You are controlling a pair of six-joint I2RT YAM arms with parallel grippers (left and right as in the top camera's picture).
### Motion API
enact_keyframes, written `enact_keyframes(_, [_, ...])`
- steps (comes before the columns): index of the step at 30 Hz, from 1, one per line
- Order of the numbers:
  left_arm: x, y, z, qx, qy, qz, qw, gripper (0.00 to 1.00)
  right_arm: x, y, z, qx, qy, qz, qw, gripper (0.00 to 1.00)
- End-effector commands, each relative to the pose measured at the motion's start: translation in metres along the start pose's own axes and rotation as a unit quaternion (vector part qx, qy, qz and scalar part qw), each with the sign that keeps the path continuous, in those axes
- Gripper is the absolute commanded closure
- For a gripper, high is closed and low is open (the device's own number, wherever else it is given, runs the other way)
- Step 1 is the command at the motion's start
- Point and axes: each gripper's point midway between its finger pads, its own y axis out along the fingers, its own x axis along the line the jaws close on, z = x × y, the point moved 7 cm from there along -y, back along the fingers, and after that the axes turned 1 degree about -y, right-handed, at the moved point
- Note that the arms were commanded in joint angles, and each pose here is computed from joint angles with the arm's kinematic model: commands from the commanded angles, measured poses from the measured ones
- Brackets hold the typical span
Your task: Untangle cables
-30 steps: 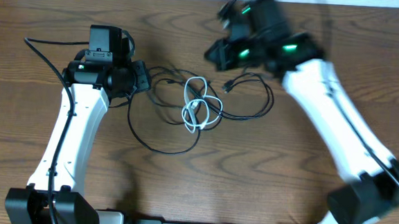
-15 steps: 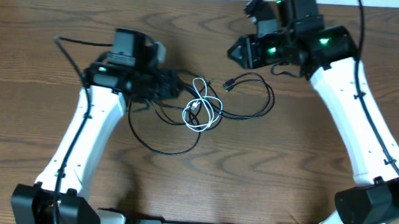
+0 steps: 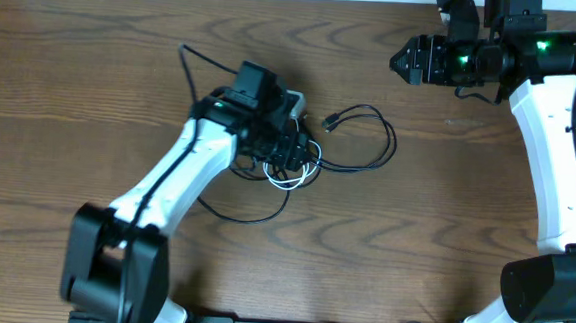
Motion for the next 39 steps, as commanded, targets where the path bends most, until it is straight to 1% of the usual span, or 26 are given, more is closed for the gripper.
enact_keyframes(1, [0.001,0.040,0.002,0.024,-0.003,0.012,1.000,0.30,0.001,-0.002,0.000,0.000,-0.007,-0.004,1.000,0.26])
enact_keyframes(3, [0.002,0.055,-0.002,0.018,-0.021,0.014,1.000,0.32,0.001,-0.002,0.000,-0.001,-0.007,-0.004,1.000,0.26])
enact_keyframes(4, [0.003,0.064,-0.005,0.015,-0.033,0.015,0.999,0.36,0.001,-0.002,0.000,-0.001,-0.007,-0.004,1.000,0.26])
enact_keyframes(6, [0.006,0.071,-0.008,0.010,-0.060,0.016,0.998,0.53,0.001,-0.002,0.000,0.000,-0.007,-0.004,1.000,0.26])
enact_keyframes(7, [0.006,0.071,-0.009,0.008,-0.071,0.017,0.997,0.70,0.000,-0.002,0.000,0.000,-0.007,-0.003,1.000,0.25])
enact_keyframes(8, [0.006,0.070,-0.010,0.005,-0.076,0.017,0.997,0.81,0.001,-0.002,0.000,0.000,-0.007,-0.004,1.000,0.25])
enact_keyframes(9, [0.004,0.067,-0.013,-0.001,-0.081,0.019,0.997,0.90,0.001,-0.002,0.000,-0.001,-0.007,-0.003,1.000,0.25])
enact_keyframes(10, [0.001,0.062,-0.016,-0.007,-0.083,0.021,0.996,0.92,0.001,-0.002,0.000,-0.002,-0.008,-0.004,1.000,0.25])
enact_keyframes(12, [-0.011,0.043,-0.026,-0.031,-0.073,0.040,0.996,0.93,0.001,-0.001,-0.002,-0.007,-0.011,-0.005,1.000,0.24])
enact_keyframes(14, [-0.030,0.010,-0.039,-0.072,-0.052,0.070,0.994,0.93,0.001,-0.001,-0.003,-0.009,-0.012,-0.005,1.000,0.24])
enact_keyframes(17, [-0.069,-0.068,-0.063,-0.181,-0.014,0.116,0.976,0.93,0.001,-0.001,-0.002,-0.009,-0.012,-0.005,1.000,0.24])
enact_keyframes(18, [-0.082,-0.098,-0.068,-0.229,0.004,0.130,0.965,0.93,0.001,-0.001,-0.002,-0.009,-0.012,-0.005,1.000,0.24])
enact_keyframes(19, [-0.097,-0.132,-0.071,-0.283,0.031,0.145,0.948,0.92,0.001,-0.001,-0.002,-0.009,-0.012,-0.005,1.000,0.24])
enact_keyframes(21, [-0.112,-0.169,-0.071,-0.343,0.064,0.157,0.924,0.93,0.001,0.000,-0.002,-0.008,-0.012,-0.005,1.000,0.24])
enact_keyframes(22, [-0.120,-0.199,-0.069,-0.393,0.065,0.165,0.902,0.93,0.003,0.000,-0.002,-0.007,-0.014,-0.006,1.000,0.24])
enact_keyframes(24, [-0.125,-0.223,-0.068,-0.431,0.061,0.173,0.883,0.93,0.006,0.001,-0.001,-0.005,-0.026,-0.011,1.000,0.23])
enact_keyframes(25, [-0.127,-0.240,-0.067,-0.459,0.061,0.179,0.868,0.93,0.010,0.002,0.000,-0.003,-0.042,-0.021,0.999,0.23])
enact_keyframes(28, [-0.126,-0.267,-0.068,-0.502,0.057,0.191,0.842,0.93,0.021,0.004,0.002,0.001,-0.077,-0.053,0.996,0.22])
enact_keyframes(33, [-0.116,-0.304,-0.078,-0.559,0.024,0.214,0.801,0.93,0.043,0.008,0.007,0.009,-0.127,-0.104,0.986,0.21])
enact_keyframes(35, [-0.116,-0.321,-0.080,-0.583,0.018,0.232,0.779,0.93,0.053,0.011,0.010,0.012,-0.148,-0.113,0.983,0.20])
enact_keyframes(36, [-0.124,-0.334,-0.079,-0.599,0.037,0.254,0.759,0.93,0.058,0.015,0.012,0.015,-0.160,-0.117,0.980,0.19])
enact_keyframes(37, [-0.130,-0.341,-0.077,-0.604,0.059,0.267,0.749,0.93,0.063,0.020,0.014,0.020,-0.165,-0.121,0.979,0.19])
enact_keyframes(38, [-0.140,-0.352,-0.072,-0.610,0.090,0.290,0.732,0.93,0.067,0.026,0.015,0.025,-0.169,-0.126,0.977,0.19])
enact_keyframes(39, [-0.148,-0.359,-0.069,-0.608,0.109,0.308,0.723,0.93,0.069,0.030,0.017,0.030,-0.171,-0.128,0.977,0.19])
